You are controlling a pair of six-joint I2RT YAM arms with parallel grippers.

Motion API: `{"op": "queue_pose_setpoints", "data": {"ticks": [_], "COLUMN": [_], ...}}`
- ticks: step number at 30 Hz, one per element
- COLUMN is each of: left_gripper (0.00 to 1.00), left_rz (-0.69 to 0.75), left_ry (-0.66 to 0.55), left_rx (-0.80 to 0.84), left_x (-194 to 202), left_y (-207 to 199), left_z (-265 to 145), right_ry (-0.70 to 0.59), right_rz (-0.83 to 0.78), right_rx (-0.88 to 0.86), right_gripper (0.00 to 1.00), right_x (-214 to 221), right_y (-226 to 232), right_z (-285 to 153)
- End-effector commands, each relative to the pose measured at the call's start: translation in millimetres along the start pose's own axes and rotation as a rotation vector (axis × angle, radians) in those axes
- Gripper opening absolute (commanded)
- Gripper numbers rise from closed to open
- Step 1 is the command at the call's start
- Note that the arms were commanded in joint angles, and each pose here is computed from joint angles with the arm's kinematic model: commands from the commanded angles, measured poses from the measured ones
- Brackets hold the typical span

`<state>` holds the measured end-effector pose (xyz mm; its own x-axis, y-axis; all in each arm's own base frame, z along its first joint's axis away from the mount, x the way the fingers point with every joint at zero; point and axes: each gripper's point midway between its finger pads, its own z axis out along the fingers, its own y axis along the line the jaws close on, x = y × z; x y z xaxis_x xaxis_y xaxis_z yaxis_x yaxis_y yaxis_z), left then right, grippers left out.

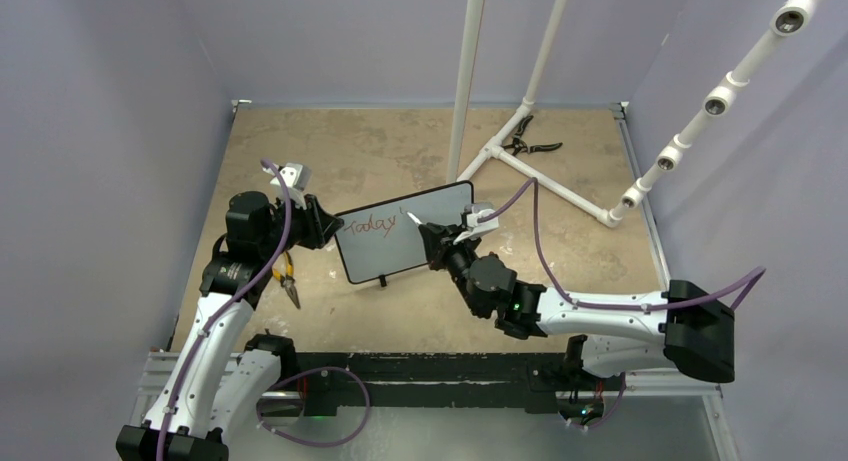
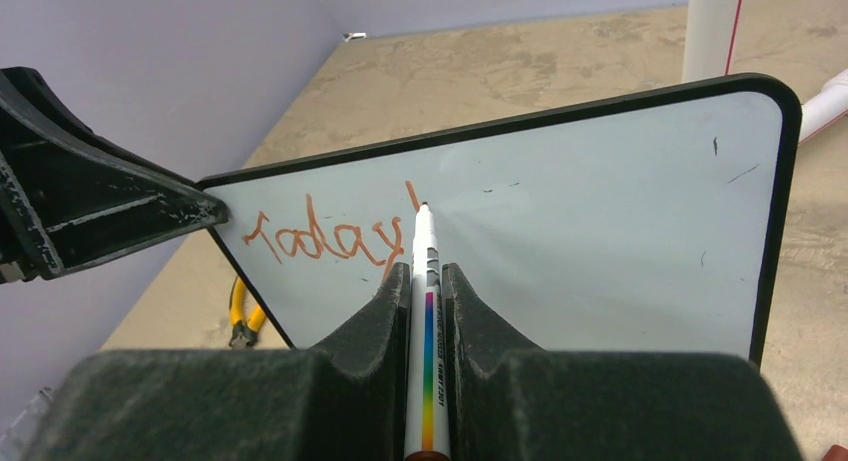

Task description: Write a sentence on the whiteboard

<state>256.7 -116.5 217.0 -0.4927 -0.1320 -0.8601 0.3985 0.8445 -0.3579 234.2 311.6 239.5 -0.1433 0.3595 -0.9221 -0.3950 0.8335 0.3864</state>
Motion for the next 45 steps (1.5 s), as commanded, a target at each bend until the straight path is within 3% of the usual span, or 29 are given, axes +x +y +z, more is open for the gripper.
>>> {"op": "queue_pose_setpoints", "data": {"ticks": [1,17,24,34,45], "left_gripper": [0.12,0.12,0.12,0.12,0.12], "left_rz": [0.032,0.036,0.035,0.035,0.035], "left_ry": [-0.051,-0.054,-0.053,-0.053,-0.054], "left_rx": [-0.016,-0.008,-0.009,-0.011,-0.011], "left_x": [-11,-11,-11,-11,-11], "left_y": [3,1,1,2,2], "left_z": [-1,-1,-1,-1,-2], "right_ry": [-0.018,-0.039,-0.043,0.020,0.050], "right_rz": [0.014,-0.005,-0.037,-0.063,-0.047], "right_rx": [0.025,0.097,0.032,0.029,0.148], "right_gripper": [0.00,0.00,0.00,0.00,0.00], "right_x": [-4,-6,-7,20,29], "right_y": [-4,-13,-1,-3,-27], "right_z": [2,11,15,15,10]}}
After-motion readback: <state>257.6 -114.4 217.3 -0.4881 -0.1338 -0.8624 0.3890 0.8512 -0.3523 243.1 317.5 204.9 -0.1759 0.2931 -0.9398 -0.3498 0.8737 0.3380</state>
